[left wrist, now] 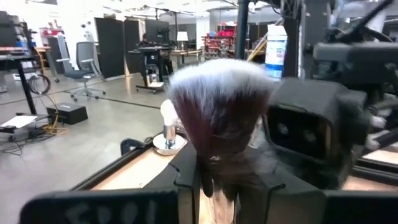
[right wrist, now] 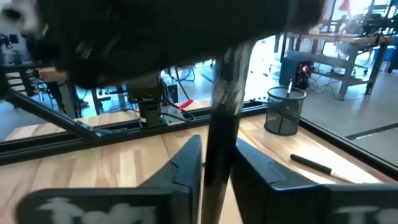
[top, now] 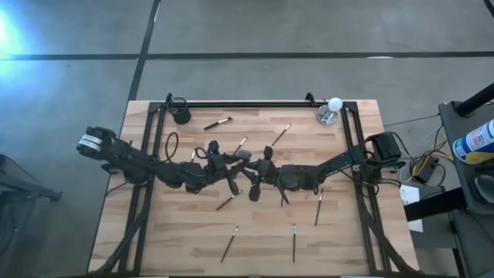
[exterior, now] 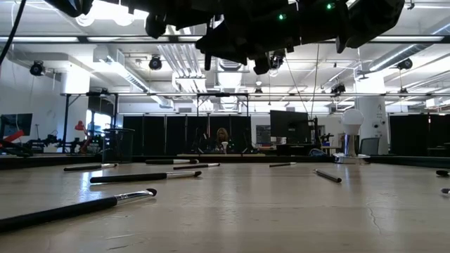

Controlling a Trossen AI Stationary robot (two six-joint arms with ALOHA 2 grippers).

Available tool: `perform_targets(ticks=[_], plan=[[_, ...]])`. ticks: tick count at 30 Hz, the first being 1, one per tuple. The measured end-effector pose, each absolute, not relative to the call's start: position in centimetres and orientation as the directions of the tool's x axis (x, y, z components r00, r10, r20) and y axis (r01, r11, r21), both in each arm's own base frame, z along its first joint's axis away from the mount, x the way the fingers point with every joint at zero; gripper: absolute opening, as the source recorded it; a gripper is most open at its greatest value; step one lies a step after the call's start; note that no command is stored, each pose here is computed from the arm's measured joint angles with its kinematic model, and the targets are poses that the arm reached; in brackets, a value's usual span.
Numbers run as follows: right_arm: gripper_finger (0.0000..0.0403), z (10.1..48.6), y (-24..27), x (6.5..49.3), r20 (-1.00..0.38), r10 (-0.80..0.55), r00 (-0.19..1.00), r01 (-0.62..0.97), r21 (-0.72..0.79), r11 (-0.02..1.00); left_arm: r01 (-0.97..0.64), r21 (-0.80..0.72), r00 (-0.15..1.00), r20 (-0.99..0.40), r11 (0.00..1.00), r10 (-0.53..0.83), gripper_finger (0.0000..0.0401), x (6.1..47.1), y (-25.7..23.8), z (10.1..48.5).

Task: Pick & Place Makeup Supplies
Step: Put the makeup brush into the makeup holder

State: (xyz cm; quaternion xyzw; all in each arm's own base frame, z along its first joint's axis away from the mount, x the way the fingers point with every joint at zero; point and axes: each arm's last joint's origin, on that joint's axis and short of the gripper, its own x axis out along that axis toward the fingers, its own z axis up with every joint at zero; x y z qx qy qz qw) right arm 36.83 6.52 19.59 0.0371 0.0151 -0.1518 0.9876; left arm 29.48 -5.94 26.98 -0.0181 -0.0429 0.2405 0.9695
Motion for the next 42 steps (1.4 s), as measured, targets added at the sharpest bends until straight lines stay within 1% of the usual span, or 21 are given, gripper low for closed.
perform_targets(ticks=[4, 8, 10, 13, 17, 22, 28, 35, 39, 42], plan=[[0.0114, 19.5, 6.6, 36.8, -0.05, -0.296, 0.954, 0.299, 0.07, 0.952, -0.49, -0.051, 0.866, 0.087, 0.87, 0.492, 0.0065, 29.4, -5.8, 27.4], [0.0137, 19.4, 6.5, 36.8, -0.056, -0.296, 0.954, 0.3, 0.069, 0.952, -0.523, -0.042, 0.847, 0.091, 0.851, 0.524, 0.0065, 29.1, -5.7, 27.7], [0.0145, 19.2, 6.5, 36.8, -0.07, -0.297, 0.952, 0.301, 0.061, 0.952, -0.539, -0.029, 0.837, 0.096, 0.842, 0.539, 0.0065, 28.9, -5.5, 28.1], [0.0153, 18.8, 6.6, 36.7, -0.105, -0.294, 0.95, 0.3, 0.041, 0.953, -0.599, -0.016, 0.796, 0.105, 0.801, 0.597, 0.0065, 28.4, -4.9, 28.8], [0.0155, 18.5, 6.6, 36.7, -0.139, -0.298, 0.944, 0.304, 0.022, 0.952, -0.661, 0.013, 0.748, 0.088, 0.75, 0.658, 0.0065, 27.5, -3.5, 29.1], [0.0135, 18.0, 6.8, 36.5, -0.173, -0.297, 0.939, 0.302, 0.004, 0.953, -0.759, 0.009, 0.649, 0.076, 0.651, 0.757, 0.0065, 25.5, 0.1, 28.3], [0.0091, 17.5, 7.4, 36.1, -0.186, -0.283, 0.941, 0.286, -0.012, 0.958, -0.886, -0.02, 0.462, 0.067, 0.464, 0.885, 0.0065, 21.7, 6.2, 26.9], [0.0038, 17.4, 7.4, 35.9, -0.189, -0.281, 0.941, 0.279, -0.036, 0.96, -0.938, -0.116, 0.323, 0.042, 0.326, 0.945, 0.0065, 17.6, 12.5, 25.0], [0.0015, 17.3, 7.5, 35.9, -0.19, -0.278, 0.941, 0.275, -0.044, 0.96, -0.973, -0.112, 0.203, 0.018, 0.204, 0.979, 0.0065, 15.8, 15.2, 24.2], [0.0009, 17.3, 7.6, 35.9, -0.19, -0.277, 0.942, 0.274, -0.045, 0.961, -0.984, -0.114, 0.135, 0.033, 0.138, 0.99, 0.0065, 14.8, 16.5, 24.0]])
